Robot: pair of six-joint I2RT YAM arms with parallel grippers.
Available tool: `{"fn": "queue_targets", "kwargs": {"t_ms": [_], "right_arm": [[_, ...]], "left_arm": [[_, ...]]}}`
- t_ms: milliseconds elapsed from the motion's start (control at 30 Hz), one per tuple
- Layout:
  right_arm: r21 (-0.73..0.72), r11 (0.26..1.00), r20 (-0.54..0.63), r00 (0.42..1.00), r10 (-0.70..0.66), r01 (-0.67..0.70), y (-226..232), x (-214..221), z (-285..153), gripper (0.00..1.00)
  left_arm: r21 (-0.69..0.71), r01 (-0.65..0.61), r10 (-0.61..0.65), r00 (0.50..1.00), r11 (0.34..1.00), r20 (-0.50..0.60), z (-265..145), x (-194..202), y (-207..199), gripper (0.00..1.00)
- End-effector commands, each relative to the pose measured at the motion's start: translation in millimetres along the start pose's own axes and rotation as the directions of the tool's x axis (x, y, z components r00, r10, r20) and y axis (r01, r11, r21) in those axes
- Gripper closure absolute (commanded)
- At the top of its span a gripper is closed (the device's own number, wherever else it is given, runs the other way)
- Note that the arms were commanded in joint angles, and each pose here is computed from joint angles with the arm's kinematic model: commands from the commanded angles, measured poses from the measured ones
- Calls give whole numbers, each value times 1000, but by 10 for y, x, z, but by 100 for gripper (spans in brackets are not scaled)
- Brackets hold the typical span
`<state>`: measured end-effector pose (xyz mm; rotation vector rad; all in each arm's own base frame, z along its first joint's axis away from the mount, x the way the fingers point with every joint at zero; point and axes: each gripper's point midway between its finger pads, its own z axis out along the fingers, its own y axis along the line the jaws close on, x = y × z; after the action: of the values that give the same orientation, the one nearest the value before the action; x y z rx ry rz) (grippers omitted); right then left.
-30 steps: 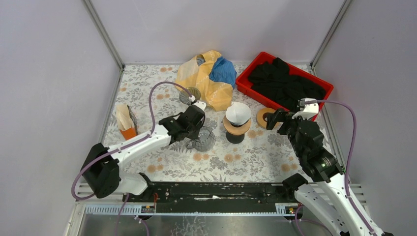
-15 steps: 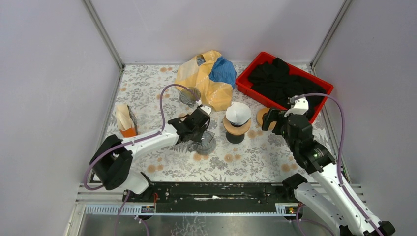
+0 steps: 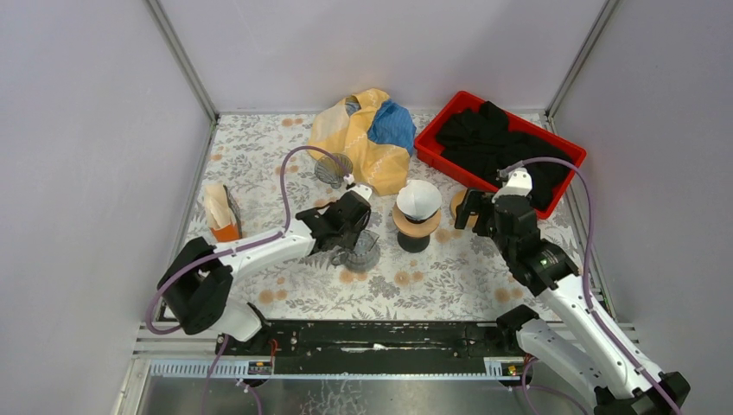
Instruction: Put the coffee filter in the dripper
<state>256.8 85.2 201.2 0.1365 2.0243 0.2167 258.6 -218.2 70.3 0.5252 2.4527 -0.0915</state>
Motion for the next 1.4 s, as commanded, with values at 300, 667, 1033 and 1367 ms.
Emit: {"fn": "queue_targets", "kwargs": {"t_ms": [300,667,1033,1367], "right_arm": [[106,994,-8,1000,30,-29,-115,13,148,1],[202,979,-31,999,21,-14,-250,70,268,1],[245,969,-92,994,65,-41,-358,224,578,0],[312,941,-138,973,183,-133,-702,393,879,1]], "left_arm": [[-156,111,-92,988,982,125,-145,-173,323,40],[-159,174,-148,976,972,162,-262,-217,376,29],[6,242,-237,942,970,239,-713,-440,277,19],[23,274,-265,900,961,346,-1230,-672,729,10]]}}
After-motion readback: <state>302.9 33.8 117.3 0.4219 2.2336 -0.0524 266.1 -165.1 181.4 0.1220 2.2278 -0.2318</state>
